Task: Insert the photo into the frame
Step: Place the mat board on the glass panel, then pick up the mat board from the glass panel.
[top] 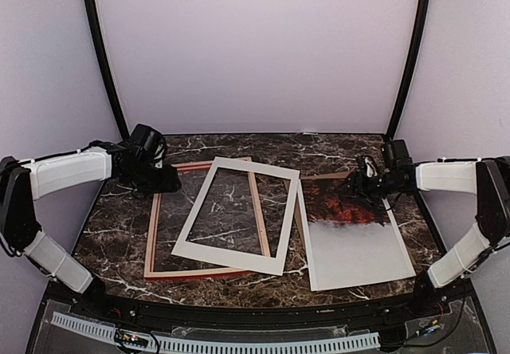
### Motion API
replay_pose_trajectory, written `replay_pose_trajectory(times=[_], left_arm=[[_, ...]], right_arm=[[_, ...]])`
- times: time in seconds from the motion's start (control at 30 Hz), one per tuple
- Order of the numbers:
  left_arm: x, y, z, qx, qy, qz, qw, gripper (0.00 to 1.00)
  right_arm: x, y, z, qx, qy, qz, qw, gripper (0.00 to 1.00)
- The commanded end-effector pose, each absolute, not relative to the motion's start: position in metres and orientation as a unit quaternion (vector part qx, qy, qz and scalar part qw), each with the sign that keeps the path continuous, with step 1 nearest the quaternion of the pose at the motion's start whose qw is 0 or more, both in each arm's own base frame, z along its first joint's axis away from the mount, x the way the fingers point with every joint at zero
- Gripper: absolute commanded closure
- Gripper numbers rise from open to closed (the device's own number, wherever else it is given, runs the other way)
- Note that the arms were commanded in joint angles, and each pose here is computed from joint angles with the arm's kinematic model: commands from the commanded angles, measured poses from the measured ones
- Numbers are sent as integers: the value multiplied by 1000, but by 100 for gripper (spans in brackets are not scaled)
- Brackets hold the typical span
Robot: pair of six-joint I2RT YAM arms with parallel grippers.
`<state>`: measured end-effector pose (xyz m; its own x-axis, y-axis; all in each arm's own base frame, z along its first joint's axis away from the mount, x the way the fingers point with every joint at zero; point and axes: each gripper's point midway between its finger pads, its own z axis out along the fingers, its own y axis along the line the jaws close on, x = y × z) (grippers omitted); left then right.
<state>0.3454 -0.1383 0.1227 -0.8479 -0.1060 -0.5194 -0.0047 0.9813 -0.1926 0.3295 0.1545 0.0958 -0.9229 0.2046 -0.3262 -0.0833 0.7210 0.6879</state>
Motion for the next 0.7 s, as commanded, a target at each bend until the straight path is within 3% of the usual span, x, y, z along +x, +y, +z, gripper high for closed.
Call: replay_pose_trajectory(times=[0.0, 0.23, 0.67], left_arm=[[363, -178, 128, 13, 945, -179, 273, 34], [386, -195, 117, 46, 941, -213, 260, 19], [399, -203, 109, 50, 935, -243, 253, 18]], right_arm=[[342, 208, 106, 10, 891, 398, 217, 36], [319, 289, 81, -26, 900, 399, 174, 36], [284, 331, 44, -13, 918, 375, 131, 42]])
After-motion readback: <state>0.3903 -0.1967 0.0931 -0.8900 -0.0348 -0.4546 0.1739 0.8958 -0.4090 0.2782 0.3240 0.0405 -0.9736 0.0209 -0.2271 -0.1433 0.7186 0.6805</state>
